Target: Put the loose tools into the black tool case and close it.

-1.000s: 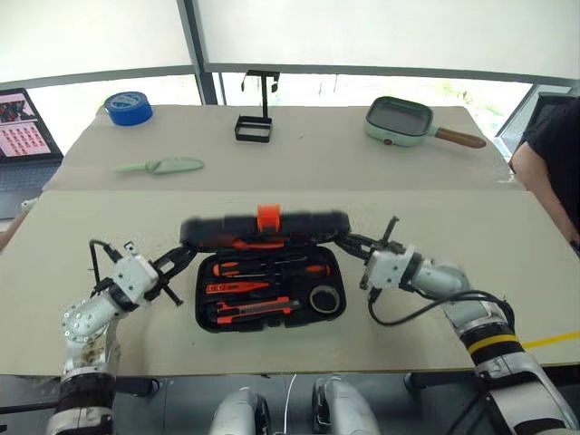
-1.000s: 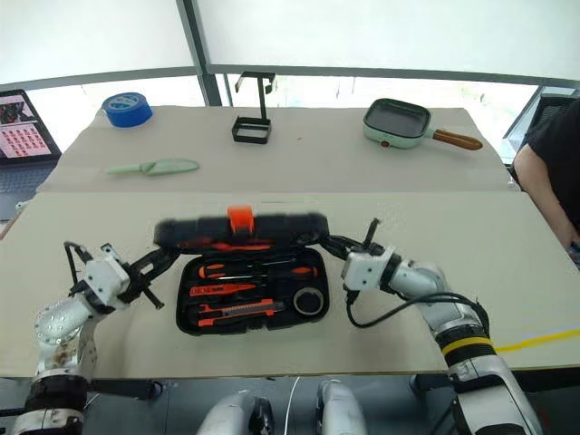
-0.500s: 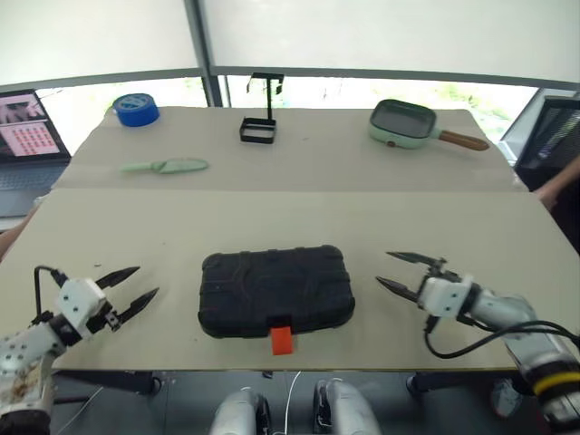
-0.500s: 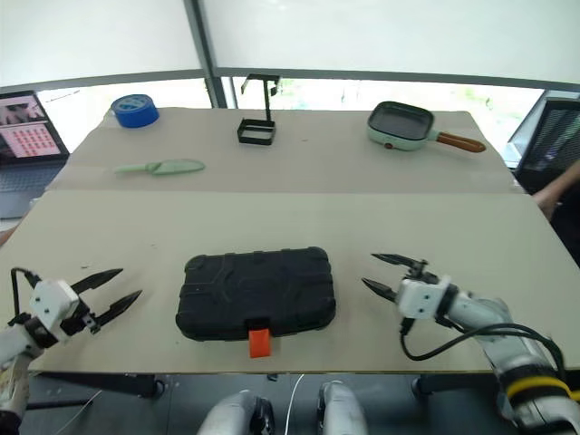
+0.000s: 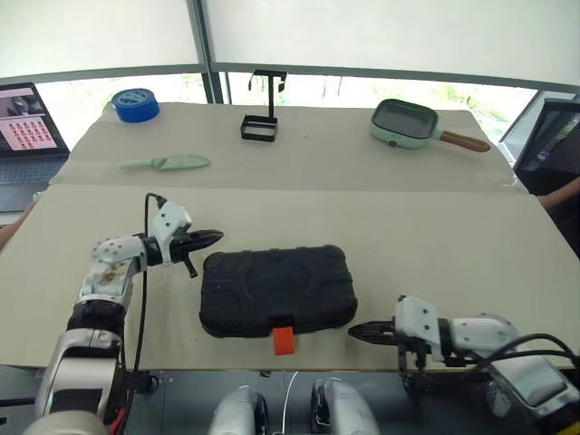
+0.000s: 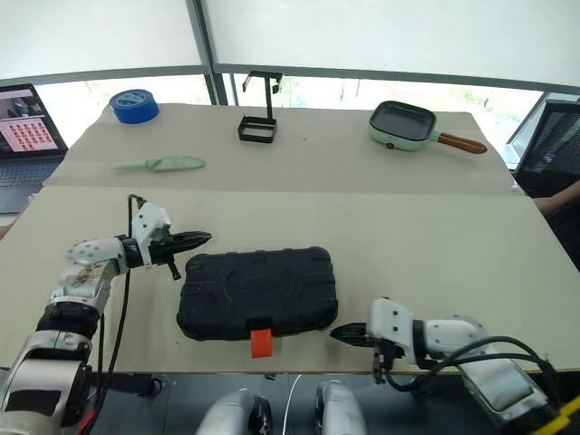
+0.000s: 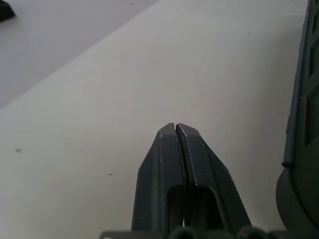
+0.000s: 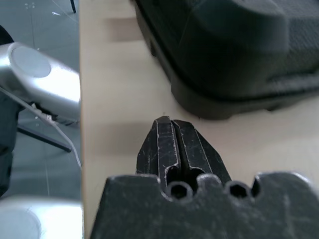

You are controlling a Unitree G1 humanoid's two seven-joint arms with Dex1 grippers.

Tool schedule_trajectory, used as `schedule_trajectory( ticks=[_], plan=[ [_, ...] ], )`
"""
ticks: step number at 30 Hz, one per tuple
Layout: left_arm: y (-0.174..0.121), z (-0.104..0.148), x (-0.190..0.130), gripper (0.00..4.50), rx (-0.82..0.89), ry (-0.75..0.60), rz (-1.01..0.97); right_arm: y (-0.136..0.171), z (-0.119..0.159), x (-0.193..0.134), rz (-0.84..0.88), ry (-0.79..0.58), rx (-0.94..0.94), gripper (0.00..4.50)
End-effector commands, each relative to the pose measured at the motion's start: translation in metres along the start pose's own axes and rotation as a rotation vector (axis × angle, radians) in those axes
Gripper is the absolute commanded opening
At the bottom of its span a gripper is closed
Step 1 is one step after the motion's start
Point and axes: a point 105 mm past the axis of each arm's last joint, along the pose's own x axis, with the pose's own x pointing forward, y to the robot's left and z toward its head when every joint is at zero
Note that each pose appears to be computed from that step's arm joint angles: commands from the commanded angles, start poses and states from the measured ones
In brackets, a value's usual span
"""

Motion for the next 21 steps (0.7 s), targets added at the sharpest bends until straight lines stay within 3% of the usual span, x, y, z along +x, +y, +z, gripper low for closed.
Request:
schedule_trajectory(
  ticks=[1, 5, 10, 16, 21],
  plan=[
    [-0.002, -0.006, -0.003, 0.08, -0.029, 0.04, -0.056, -0.015, 0.004, 0.009, -0.061, 0.018, -0.046, 0.0],
    [-0.009, -0.015, -0.009, 0.08, -0.072, 0.043, -0.077, -0.041, 0.003, 0.02, -0.156, 0.025, -0.101, 0.0],
    [-0.009, -0.026, -0.027, 0.08, -0.14, 0.028, 0.031, -0.073, 0.011, 0.037, -0.245, -0.016, -0.138, 0.0],
    [-0.01, -0.031, -0.054, 0.08, -0.239, -0.058, 0.266, -0.111, 0.025, 0.061, -0.352, -0.066, -0.143, 0.0],
    [0.014, -0.02, -0.073, 0.08, -0.32, -0.181, 0.577, -0.13, 0.033, 0.064, -0.328, -0.091, -0.089, 0.0]
  ],
)
